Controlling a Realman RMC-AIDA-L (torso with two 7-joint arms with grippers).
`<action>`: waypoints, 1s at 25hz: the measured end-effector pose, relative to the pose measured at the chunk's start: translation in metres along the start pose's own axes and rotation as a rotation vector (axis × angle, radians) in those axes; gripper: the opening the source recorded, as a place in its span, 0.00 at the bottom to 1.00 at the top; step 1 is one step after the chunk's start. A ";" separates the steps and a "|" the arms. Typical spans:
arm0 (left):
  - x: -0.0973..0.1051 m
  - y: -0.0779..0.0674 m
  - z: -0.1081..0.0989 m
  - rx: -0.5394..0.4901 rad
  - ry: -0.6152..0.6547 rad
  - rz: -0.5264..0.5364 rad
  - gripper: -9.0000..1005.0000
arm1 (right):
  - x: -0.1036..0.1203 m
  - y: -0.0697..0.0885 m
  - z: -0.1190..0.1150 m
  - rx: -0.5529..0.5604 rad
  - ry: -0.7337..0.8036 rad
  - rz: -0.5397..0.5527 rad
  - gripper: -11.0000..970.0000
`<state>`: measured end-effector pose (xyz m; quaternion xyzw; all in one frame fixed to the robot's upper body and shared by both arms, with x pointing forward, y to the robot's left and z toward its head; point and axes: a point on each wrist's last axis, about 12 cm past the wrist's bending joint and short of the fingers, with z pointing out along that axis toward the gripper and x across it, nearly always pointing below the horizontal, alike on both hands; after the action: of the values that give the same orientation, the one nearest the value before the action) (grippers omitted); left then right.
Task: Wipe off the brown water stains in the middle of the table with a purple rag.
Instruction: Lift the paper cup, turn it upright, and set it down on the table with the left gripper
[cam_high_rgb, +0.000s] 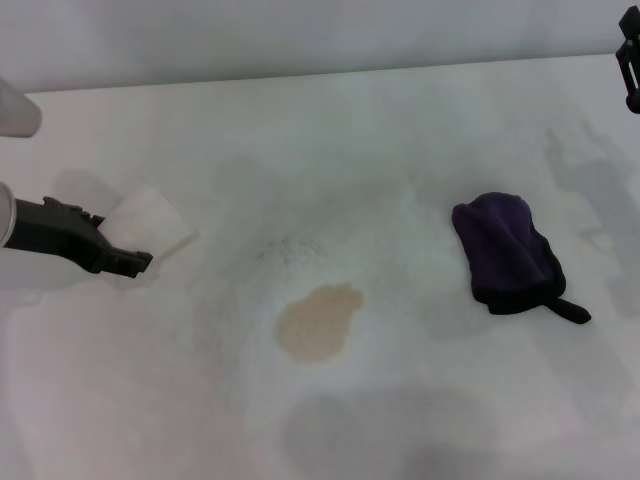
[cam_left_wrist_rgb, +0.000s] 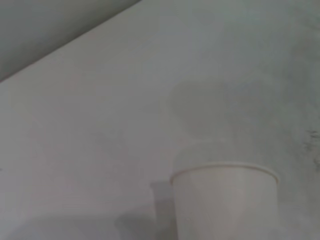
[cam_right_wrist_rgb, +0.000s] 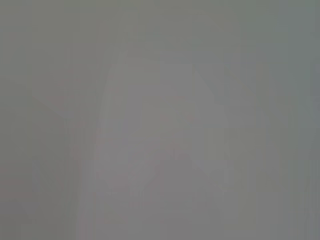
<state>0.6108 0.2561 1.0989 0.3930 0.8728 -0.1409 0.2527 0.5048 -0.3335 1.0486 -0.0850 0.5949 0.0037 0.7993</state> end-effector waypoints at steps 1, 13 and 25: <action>0.000 0.000 0.000 -0.004 -0.002 0.003 0.83 | 0.000 0.000 0.001 -0.001 0.001 0.000 0.52; -0.001 0.002 0.003 -0.035 -0.018 0.021 0.80 | 0.003 0.002 0.012 -0.009 0.027 -0.002 0.52; -0.011 -0.010 -0.005 -0.023 -0.185 0.080 0.68 | 0.001 0.004 0.016 -0.024 0.020 -0.009 0.52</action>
<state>0.6081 0.2452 1.1095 0.4101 0.8309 -0.1561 0.3421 0.5200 -0.3274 1.0512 -0.0977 0.6022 0.0064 0.7923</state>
